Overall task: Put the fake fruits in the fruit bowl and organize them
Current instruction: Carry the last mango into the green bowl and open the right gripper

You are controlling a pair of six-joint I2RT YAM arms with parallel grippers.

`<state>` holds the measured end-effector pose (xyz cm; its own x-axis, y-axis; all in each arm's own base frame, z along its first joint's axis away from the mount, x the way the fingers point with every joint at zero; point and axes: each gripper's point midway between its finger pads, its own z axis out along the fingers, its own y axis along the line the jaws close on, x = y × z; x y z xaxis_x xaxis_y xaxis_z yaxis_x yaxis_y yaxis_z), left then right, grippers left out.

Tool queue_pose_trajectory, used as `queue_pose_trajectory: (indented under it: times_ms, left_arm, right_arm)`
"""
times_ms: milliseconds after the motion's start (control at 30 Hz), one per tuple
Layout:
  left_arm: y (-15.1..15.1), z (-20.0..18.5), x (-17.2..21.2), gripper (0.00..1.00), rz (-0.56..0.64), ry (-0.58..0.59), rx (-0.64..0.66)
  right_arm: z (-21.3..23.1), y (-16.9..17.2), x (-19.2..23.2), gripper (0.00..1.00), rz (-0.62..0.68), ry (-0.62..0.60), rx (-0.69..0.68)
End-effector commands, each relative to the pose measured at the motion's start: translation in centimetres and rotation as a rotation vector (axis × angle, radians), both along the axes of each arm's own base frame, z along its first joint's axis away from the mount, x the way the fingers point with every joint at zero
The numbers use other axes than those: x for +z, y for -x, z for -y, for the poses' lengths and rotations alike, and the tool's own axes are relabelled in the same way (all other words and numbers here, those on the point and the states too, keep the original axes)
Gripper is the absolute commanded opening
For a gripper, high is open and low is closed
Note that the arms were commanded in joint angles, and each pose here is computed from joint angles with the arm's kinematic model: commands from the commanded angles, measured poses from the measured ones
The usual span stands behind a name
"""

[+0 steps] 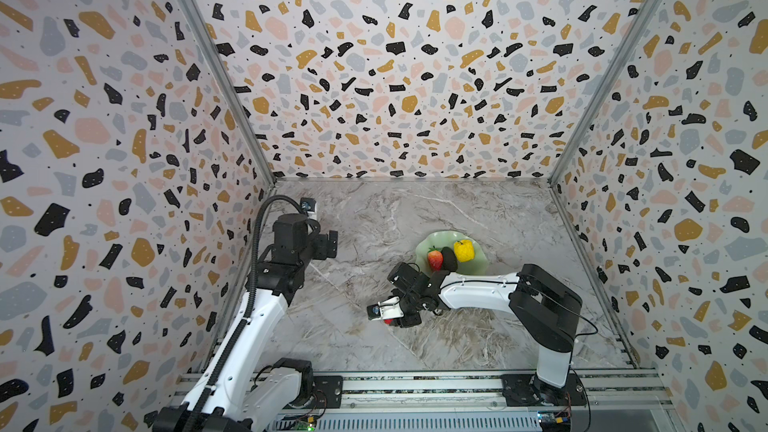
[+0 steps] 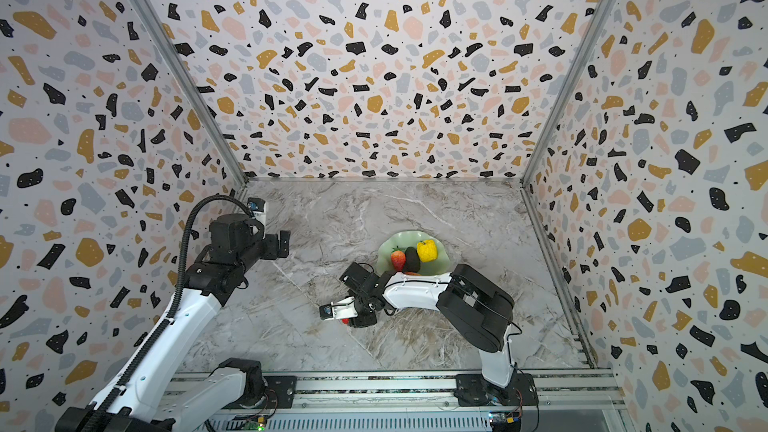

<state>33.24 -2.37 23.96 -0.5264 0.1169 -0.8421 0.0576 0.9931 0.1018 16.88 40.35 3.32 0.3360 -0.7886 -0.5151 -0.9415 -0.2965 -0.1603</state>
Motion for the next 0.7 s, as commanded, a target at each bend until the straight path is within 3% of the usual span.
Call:
queue_pose_trajectory:
  times_ms: [0, 67, 267, 400, 667]
  left_arm:
    - [0.0, -0.2, 0.7, 0.99, 0.037, -0.009, 0.001]
    - [0.0, -0.2, 0.7, 1.00, 0.038, -0.008, 0.001]
    - [0.0, -0.2, 0.9, 0.99, 0.043, -0.007, 0.000]
    - [0.0, -0.2, 0.8, 1.00, 0.042, -0.006, 0.000]
    - [-0.1, 0.0, 0.7, 1.00, 0.036, -0.001, -0.006]
  right_arm:
    - [-0.2, -1.0, 2.4, 0.32, 0.029, -0.024, -0.036]
    - [0.1, -1.9, 3.5, 0.24, 0.034, -0.046, -0.074]
    - [3.2, -6.5, 9.7, 0.24, 0.018, -0.220, -0.287]
    - [7.7, -10.8, 13.1, 0.20, 0.067, -0.314, -0.525]
    - [16.9, -16.0, 12.9, 0.21, 0.106, -0.282, -0.972]
